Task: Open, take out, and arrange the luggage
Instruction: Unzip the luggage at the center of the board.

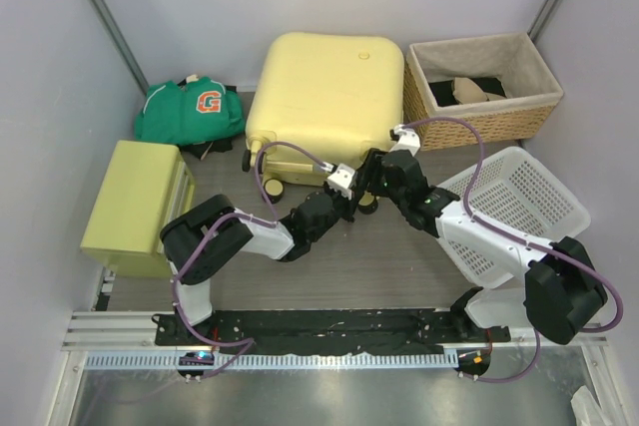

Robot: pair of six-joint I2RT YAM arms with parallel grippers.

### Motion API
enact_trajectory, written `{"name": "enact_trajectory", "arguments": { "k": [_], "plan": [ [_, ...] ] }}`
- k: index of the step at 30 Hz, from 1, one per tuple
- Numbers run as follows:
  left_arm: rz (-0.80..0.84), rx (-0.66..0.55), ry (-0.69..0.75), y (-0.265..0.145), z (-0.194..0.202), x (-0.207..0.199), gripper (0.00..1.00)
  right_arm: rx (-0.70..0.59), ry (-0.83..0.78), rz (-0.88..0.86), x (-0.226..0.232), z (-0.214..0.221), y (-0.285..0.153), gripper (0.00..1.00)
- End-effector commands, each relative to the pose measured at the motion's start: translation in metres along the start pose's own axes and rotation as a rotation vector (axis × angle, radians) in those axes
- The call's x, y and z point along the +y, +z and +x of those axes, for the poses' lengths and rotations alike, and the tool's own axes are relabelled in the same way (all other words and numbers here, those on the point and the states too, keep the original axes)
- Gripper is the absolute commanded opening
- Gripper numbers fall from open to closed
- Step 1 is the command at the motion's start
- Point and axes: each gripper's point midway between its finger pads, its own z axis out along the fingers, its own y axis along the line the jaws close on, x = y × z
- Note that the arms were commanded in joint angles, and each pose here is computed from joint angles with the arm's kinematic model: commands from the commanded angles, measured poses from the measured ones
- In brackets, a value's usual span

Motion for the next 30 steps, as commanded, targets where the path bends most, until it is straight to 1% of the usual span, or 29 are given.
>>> {"name": "enact_trajectory", "arguments": {
  "k": [1,2,5,11,13,15,17,18,19,20,21,22,23,24,25,26,27,28,29,30],
  "plan": [
    [0.423,0.115,0.058,-0.029,0.022,-0.107,0.0,0.26,-0.16,-0.329,0.066,0.054,-0.025,0.01],
    [0.433,0.145,0.068,-0.031,0.028,-0.109,0.0,0.263,-0.172,-0.326,0.065,0.053,-0.026,0.01],
    [0.476,0.167,0.082,-0.034,0.032,-0.118,0.0,0.276,-0.202,-0.319,0.062,0.054,-0.028,0.01],
    [0.552,0.171,0.12,-0.045,0.027,-0.146,0.0,0.289,-0.2,-0.347,0.066,0.055,-0.034,0.01],
    [0.574,0.175,0.113,-0.047,0.027,-0.153,0.0,0.287,-0.203,-0.351,0.066,0.053,-0.036,0.02],
    [0.573,0.18,0.109,-0.047,0.028,-0.153,0.0,0.285,-0.209,-0.323,0.062,0.051,-0.036,0.04],
    [0.525,0.171,0.099,-0.045,0.025,-0.146,0.01,0.262,-0.222,-0.293,0.057,0.046,-0.035,0.06],
    [0.499,0.176,0.1,-0.047,0.027,-0.14,0.05,0.261,-0.225,-0.28,0.054,0.044,-0.037,0.08],
    [0.463,0.174,0.101,-0.046,0.026,-0.133,0.16,0.248,-0.226,-0.273,0.053,0.04,-0.04,0.12],
    [0.443,0.156,0.099,-0.049,0.017,-0.129,0.25,0.242,-0.23,-0.273,0.053,0.037,-0.042,0.15],
    [0.424,0.158,0.098,-0.052,0.016,-0.124,0.34,0.216,-0.231,-0.231,0.046,0.032,-0.04,0.19],
    [0.407,0.165,0.103,-0.055,0.016,-0.12,0.47,0.196,-0.23,-0.227,0.046,0.026,-0.044,0.25],
    [0.364,0.137,0.1,-0.057,0.003,-0.113,0.53,0.184,-0.229,-0.219,0.045,0.023,-0.045,0.28],
    [0.344,0.141,0.101,-0.061,0.003,-0.107,0.58,0.169,-0.228,-0.197,0.041,0.019,-0.045,0.31],
    [0.319,0.153,0.105,-0.063,0.005,-0.1,0.66,0.155,-0.228,-0.189,0.04,0.015,-0.047,0.37],
    [0.296,0.131,0.099,-0.066,-0.007,-0.096,0.68,0.136,-0.225,-0.186,0.04,0.009,-0.05,0.39],
    [0.277,0.142,0.1,-0.07,-0.004,-0.09,0.71,0.125,-0.226,-0.175,0.038,0.005,-0.051,0.42],
    [0.255,0.156,0.104,-0.074,-0.001,-0.083,0.74,0.115,-0.226,-0.171,0.038,0.002,-0.053,0.5],
    [0.229,0.156,0.104,-0.077,-0.003,-0.077,0.76,0.099,-0.225,-0.173,0.039,-0.004,-0.057,0.53],
    [0.216,0.141,0.095,-0.081,-0.011,-0.074,0.78,0.095,-0.233,-0.159,0.036,-0.007,-0.059,0.6]
  ]
}}
